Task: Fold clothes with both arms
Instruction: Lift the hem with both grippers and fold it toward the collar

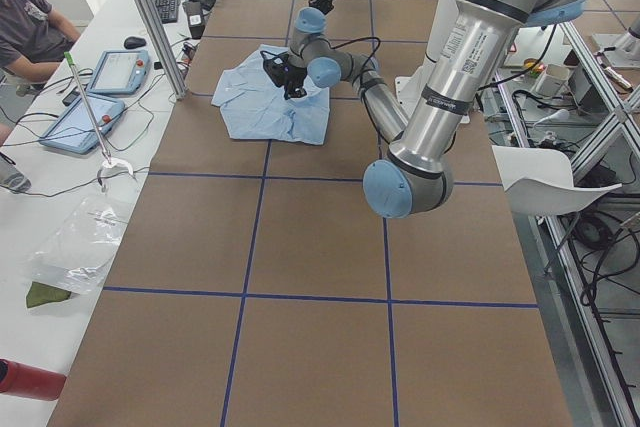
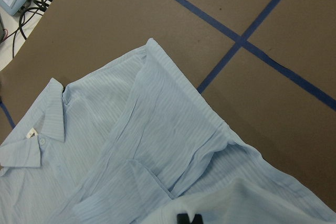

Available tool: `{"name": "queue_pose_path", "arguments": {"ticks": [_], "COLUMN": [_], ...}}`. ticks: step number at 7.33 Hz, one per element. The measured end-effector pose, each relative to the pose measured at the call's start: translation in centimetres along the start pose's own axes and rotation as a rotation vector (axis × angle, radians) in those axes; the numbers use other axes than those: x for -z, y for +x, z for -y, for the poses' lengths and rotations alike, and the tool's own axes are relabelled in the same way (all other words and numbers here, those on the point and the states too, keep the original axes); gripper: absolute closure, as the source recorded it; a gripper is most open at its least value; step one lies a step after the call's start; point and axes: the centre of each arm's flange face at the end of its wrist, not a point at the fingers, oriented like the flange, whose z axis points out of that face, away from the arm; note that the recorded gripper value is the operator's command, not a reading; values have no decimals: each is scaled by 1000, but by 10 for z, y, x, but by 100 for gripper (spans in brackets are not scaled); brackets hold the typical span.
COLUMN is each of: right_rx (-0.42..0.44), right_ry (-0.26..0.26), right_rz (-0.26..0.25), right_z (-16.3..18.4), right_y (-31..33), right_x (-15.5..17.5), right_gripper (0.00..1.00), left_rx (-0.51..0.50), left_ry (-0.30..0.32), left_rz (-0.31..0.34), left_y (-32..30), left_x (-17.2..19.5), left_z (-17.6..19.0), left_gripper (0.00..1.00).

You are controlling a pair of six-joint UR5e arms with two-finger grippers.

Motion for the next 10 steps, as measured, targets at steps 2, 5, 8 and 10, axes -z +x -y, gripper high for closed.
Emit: {"name": "queue_pose_path", "arguments": {"ticks": [2,5,8,10], "right_rx": [60,92,101,100], "right_ry": [19,45,51,54], "right_rz": [-47,-123,-162,-158], "right_z": [34,91,120,131], "right_y": [-24,-61,-77,-76], "right_x": [-24,-75,-120,-143], "right_gripper": [100,100,100,100], "left_rx": [-1,8,11,8], "left_ry": [29,49,57,62], "left_rz": [-5,-17,-31,-41], "left_y": [12,29,48,52], "left_x": [-29,-71,-105,-129], "left_z": [33,63,82,93], "left_gripper": [100,100,100,100]}}
